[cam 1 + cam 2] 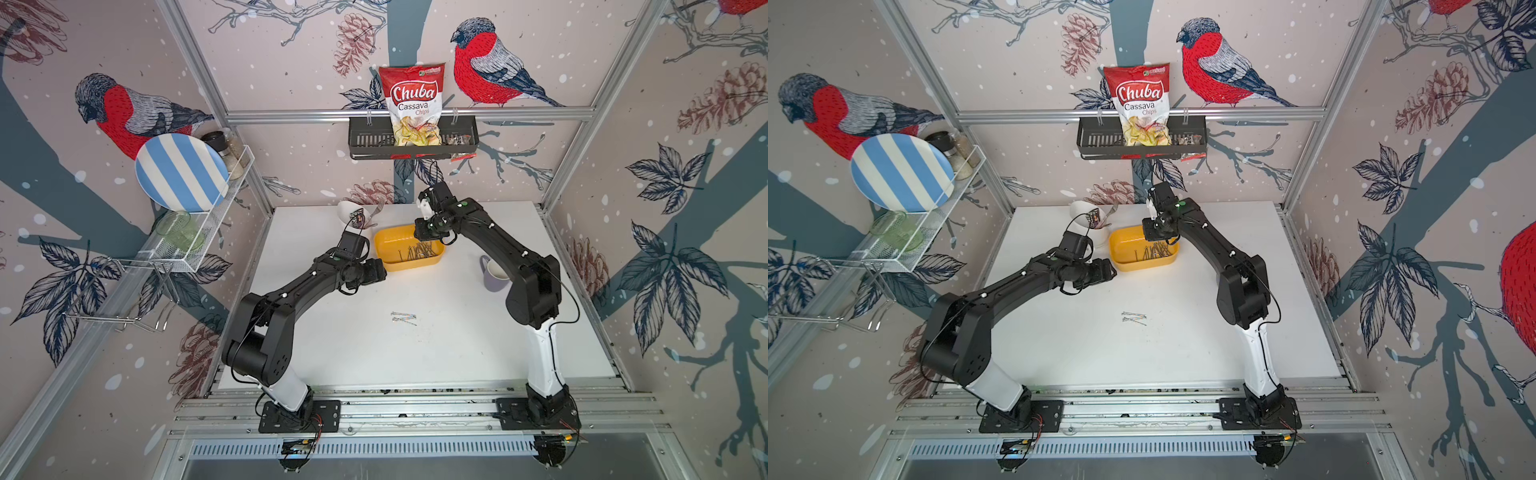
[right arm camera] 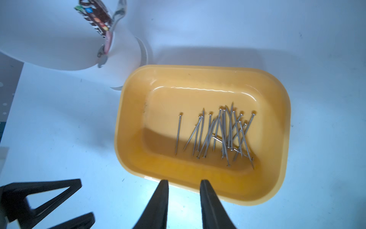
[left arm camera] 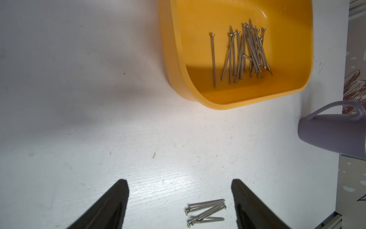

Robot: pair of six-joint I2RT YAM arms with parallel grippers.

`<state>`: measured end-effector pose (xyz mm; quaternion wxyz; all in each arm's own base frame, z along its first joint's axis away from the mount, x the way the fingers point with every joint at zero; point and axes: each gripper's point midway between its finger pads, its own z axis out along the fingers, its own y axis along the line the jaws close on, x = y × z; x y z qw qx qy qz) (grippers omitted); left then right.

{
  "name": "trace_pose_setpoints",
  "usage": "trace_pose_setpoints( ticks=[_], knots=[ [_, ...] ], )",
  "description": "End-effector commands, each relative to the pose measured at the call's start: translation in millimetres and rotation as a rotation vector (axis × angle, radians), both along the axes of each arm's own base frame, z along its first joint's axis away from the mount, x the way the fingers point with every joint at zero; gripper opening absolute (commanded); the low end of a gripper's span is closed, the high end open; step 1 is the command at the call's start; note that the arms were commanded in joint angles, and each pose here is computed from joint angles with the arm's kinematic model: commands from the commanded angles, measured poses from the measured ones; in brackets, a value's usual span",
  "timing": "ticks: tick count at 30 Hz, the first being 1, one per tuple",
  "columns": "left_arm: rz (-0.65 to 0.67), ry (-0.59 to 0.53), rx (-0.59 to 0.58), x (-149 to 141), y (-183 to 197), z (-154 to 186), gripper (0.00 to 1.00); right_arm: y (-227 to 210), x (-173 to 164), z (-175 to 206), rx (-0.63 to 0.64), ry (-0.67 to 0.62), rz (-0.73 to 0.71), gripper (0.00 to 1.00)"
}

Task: Put the nails on the desktop into the storage box
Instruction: Place the nail in the storage box, then pick up the nail from the center of the board.

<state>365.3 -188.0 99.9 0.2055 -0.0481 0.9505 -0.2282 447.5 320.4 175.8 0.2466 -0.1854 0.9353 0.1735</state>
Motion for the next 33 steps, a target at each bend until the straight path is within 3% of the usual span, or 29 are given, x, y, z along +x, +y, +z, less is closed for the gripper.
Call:
trace_pose_setpoints(
  ticks=[1, 10, 19, 33],
  knots=[
    [-0.007, -0.021, -0.002, 5.5, -0.8, 3.1, 0.84, -1.3, -11.8, 10.8, -0.018, -0.029, 0.035, 0.32],
    [0.01, -0.045, 0.041, -6.1, 13.7, 10.3, 0.84, 11.0, -83.6, -16.2, -0.061, 0.077, 0.185, 0.34],
    [0.044, 0.013, 0.086, -29.9, 33.8, -18.1, 0.84, 18.8, -150.2, -75.1, -0.198, 0.176, 0.33, 0.37],
    [0.082, 0.013, 0.052, -47.4, 40.5, -14.0, 0.84, 14.9, -205.2, -122.5, -0.335, 0.189, 0.441, 0.36]
  ],
)
